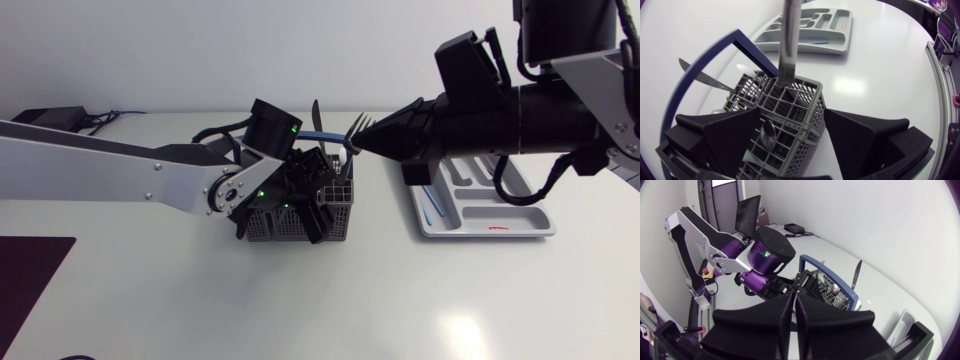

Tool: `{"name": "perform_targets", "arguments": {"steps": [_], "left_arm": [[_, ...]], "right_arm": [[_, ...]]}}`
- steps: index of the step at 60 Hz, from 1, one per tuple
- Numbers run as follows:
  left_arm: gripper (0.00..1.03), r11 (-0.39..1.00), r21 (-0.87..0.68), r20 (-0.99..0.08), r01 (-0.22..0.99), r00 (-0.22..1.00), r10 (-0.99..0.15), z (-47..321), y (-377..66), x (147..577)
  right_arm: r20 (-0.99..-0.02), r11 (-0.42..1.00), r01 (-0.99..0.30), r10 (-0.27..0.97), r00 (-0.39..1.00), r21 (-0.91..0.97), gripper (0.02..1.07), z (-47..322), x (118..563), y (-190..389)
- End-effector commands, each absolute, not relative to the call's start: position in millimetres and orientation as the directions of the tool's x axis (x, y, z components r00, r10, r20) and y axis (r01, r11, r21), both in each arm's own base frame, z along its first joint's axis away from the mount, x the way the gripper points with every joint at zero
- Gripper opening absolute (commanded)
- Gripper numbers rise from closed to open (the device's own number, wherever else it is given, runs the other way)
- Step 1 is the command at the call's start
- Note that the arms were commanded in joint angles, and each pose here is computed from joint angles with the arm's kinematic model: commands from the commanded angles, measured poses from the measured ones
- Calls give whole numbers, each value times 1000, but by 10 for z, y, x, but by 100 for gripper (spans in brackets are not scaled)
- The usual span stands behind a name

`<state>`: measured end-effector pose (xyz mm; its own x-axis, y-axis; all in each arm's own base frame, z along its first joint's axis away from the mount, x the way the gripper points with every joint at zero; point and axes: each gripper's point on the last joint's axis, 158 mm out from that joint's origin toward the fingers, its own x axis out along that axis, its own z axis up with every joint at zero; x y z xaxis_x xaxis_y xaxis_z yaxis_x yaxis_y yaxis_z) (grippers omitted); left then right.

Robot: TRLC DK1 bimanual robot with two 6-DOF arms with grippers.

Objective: Unload the cutlery basket into the drawer organizer.

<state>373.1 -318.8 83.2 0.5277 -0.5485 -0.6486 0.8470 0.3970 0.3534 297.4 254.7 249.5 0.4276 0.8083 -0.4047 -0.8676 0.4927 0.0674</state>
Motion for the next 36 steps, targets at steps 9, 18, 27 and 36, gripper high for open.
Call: {"name": "perform_targets", "arguments": {"steps": [9,18,27,36], "left_arm": [[99,414,376,-581,829,559,-591,1327,-3146,3551],[99,394,368,-564,842,540,-625,1535,-3123,3347],[99,346,320,-553,882,470,-688,1706,-3140,3147],[98,249,248,-554,936,348,-756,1789,-3179,2938]], "right_arm": [[-365,485,-871,827,428,76,10,2737,2841,2514],[-344,460,-884,846,409,81,10,2824,2699,2455],[-329,412,-906,872,362,93,10,2881,2525,2404],[-314,354,-929,899,305,109,10,2915,2307,2374]]}}
